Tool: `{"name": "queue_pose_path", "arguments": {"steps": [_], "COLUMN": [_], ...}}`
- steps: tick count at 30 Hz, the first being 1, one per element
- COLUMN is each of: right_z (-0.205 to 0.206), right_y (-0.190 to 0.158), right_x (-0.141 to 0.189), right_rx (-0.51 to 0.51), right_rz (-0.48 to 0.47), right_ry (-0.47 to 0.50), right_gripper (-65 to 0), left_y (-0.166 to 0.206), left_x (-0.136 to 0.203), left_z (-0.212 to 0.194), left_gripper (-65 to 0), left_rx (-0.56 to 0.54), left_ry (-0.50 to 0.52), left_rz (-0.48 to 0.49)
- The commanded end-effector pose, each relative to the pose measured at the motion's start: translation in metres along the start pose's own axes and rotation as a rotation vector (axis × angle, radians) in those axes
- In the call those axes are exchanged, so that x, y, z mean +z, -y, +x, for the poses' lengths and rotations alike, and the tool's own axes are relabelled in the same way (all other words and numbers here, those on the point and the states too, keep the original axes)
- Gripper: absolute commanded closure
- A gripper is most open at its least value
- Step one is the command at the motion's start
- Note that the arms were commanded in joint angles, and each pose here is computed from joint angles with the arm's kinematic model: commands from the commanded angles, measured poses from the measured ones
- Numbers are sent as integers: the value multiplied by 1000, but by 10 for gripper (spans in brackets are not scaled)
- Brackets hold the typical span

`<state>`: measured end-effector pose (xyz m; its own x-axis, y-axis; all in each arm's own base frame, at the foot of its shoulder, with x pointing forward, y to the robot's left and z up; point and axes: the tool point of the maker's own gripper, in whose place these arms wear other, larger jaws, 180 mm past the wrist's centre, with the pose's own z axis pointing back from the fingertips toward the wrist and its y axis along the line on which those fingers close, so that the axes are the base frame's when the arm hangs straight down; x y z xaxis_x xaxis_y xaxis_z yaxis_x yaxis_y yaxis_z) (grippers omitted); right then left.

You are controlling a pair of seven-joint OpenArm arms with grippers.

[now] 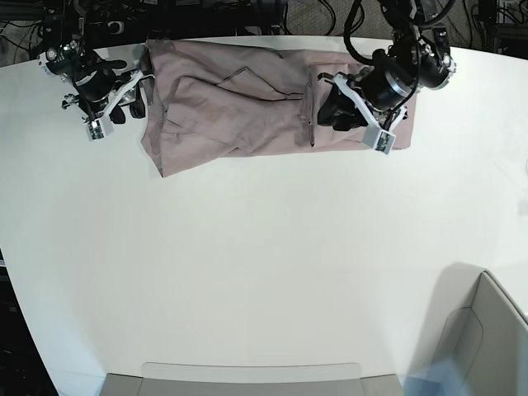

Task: Fold the T-shirt properly
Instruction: 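Release the strip end and lift the left gripper away, then grasp the strip end with the right gripper and lift it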

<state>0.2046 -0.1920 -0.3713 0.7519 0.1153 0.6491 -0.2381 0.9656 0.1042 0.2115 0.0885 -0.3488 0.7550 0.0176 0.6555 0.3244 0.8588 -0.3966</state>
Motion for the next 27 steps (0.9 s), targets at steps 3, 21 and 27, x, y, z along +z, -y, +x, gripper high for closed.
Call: {"name": "queue_pose_path", "arguments": {"steps": [3, 21, 27], "right_z": [21, -17, -25], "right_y": [3, 32, 19], "right_x": [12, -2, -18], "right_rx": [-88, -341, -394], "right_rz": [41, 201, 293], "right_ry": [102, 87, 52], "right_gripper": [-249, -249, -249], "left_y": [-11, -29, -30], "left_x": [11, 26, 26], "left_z": [9, 2, 2], "left_gripper": [-205, -205, -205], "left_rx": [19, 71, 70], "left_ry": [48, 62, 60], "left_rz": [25, 73, 77]}}
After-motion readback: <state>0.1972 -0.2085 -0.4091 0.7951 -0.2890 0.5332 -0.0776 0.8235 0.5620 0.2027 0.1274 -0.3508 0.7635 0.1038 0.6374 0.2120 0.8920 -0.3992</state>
